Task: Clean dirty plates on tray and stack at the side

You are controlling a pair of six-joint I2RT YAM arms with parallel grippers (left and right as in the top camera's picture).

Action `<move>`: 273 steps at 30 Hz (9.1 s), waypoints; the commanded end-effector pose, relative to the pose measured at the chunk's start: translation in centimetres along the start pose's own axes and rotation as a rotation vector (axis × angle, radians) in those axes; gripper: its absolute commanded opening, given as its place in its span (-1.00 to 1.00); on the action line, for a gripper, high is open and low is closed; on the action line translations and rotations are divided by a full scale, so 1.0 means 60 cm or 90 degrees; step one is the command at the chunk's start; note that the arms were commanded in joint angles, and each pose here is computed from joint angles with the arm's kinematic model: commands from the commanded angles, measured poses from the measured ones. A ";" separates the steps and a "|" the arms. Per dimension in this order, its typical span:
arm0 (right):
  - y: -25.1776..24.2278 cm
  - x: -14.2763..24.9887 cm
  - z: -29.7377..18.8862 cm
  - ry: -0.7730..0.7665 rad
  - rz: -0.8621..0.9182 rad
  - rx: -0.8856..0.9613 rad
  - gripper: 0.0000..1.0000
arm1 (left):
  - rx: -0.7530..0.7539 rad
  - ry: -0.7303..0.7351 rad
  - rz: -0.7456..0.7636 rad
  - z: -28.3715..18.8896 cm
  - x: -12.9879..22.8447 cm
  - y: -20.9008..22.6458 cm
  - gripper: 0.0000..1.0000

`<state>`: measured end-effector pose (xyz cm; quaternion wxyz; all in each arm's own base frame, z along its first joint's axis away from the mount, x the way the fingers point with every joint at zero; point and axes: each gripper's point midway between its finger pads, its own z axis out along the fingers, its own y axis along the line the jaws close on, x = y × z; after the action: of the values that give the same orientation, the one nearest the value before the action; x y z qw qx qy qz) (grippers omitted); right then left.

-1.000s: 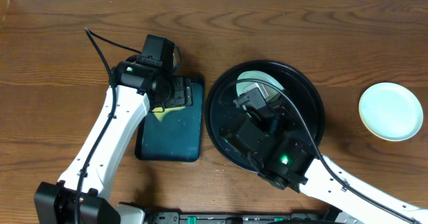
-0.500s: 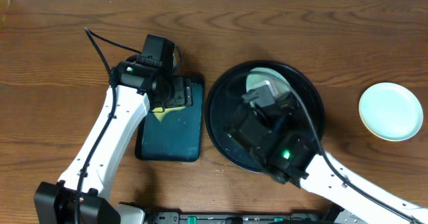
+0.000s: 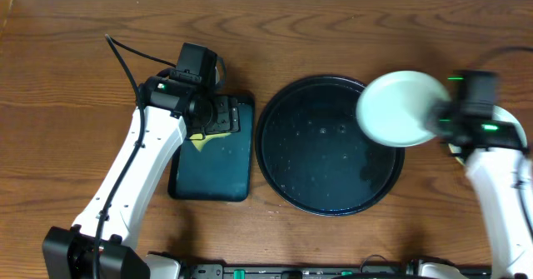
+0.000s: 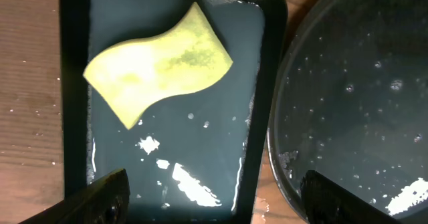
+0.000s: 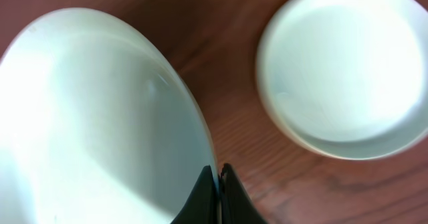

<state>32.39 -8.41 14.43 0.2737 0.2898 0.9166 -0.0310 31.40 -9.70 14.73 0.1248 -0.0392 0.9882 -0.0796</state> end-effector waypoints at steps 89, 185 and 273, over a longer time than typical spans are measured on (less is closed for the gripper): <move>0.032 0.052 0.323 0.158 0.486 -0.054 -0.98 | 0.003 0.000 0.010 -0.001 -0.001 -0.002 0.65; 0.213 0.167 -0.114 0.155 -0.300 -0.363 0.99 | -0.093 -0.037 0.029 -0.002 -0.019 0.041 0.66; 0.104 0.189 -0.134 -0.563 -0.363 -0.410 0.98 | 0.016 -0.730 -0.075 -0.196 0.071 0.155 0.66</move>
<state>24.17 4.58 16.07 0.6825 -0.1050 0.7204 0.0654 24.73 0.42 23.98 0.6141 -0.1295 0.7760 -0.0634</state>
